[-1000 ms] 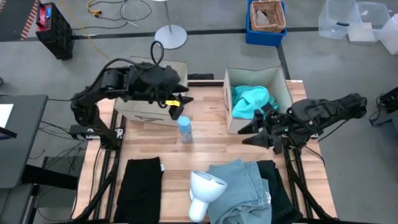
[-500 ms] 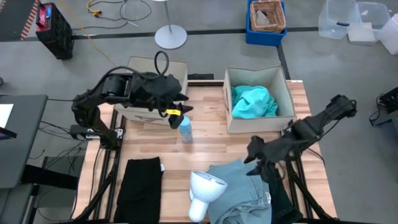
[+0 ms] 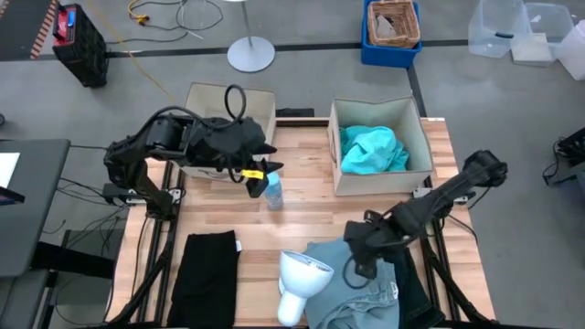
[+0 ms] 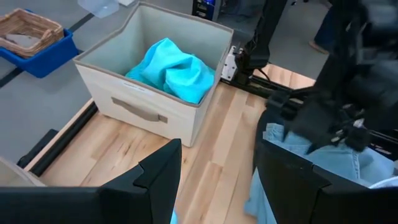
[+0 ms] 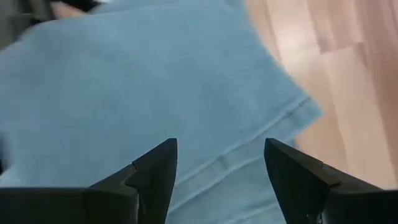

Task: Sort clothes
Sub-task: Put the blue pants into the right laundry organizer

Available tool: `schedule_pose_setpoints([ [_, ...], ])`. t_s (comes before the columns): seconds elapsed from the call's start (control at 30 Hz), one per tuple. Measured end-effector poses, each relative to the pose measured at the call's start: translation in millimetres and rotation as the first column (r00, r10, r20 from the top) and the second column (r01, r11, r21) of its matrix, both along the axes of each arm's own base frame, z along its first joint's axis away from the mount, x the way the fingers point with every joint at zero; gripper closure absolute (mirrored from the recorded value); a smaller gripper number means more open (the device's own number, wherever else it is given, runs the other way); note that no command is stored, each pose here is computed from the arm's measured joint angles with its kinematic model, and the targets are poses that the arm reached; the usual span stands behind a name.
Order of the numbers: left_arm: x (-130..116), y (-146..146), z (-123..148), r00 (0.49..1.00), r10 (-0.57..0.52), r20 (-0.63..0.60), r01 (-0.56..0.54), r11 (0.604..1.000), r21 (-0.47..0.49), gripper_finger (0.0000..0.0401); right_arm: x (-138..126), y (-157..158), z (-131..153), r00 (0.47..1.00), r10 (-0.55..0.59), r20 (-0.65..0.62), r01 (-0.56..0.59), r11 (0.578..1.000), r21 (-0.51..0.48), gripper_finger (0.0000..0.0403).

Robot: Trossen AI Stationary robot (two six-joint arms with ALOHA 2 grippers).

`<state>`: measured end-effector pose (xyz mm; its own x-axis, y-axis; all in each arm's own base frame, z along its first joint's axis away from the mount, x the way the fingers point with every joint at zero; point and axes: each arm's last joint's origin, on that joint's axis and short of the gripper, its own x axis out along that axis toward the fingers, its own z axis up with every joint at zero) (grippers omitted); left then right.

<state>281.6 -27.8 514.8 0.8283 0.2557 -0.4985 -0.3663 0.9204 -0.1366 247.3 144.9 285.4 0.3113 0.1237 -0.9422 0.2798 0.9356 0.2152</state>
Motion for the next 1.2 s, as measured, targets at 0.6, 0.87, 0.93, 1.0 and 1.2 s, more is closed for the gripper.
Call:
schedule_pose_setpoints([
  [0.6, -1, -15, 2, 0.999, -0.018, 0.029, 0.017, 1.0, 0.019, 0.0203, 0, -14, -62, 0.993, -0.107, -0.054, 0.107, 0.994, -0.01, 0.0049],
  [0.87, -1, -15, 3, 0.999, -0.013, 0.036, 0.013, 1.0, 0.019, 0.0203, -9, -14, -93, 0.995, -0.093, -0.034, 0.094, 0.995, 0.026, 0.0047],
  [0.93, 0, -15, 3, 0.999, -0.014, 0.044, 0.013, 1.0, 0.019, 0.0203, -10, -15, -100, 0.996, -0.09, -0.025, 0.091, 0.995, 0.039, 0.0054],
  [1.0, 0, -15, 4, 0.999, -0.014, 0.053, 0.013, 1.0, 0.022, 0.0203, -11, -15, -105, 0.997, -0.08, -0.009, 0.081, 0.995, 0.053, 0.0064],
  [1.2, 1, -15, 7, 0.997, 0.004, 0.079, -0.007, 0.999, 0.032, 0.0203, -13, -17, -112, 0.996, -0.085, -0.034, 0.088, 0.992, 0.091, 0.0107],
])
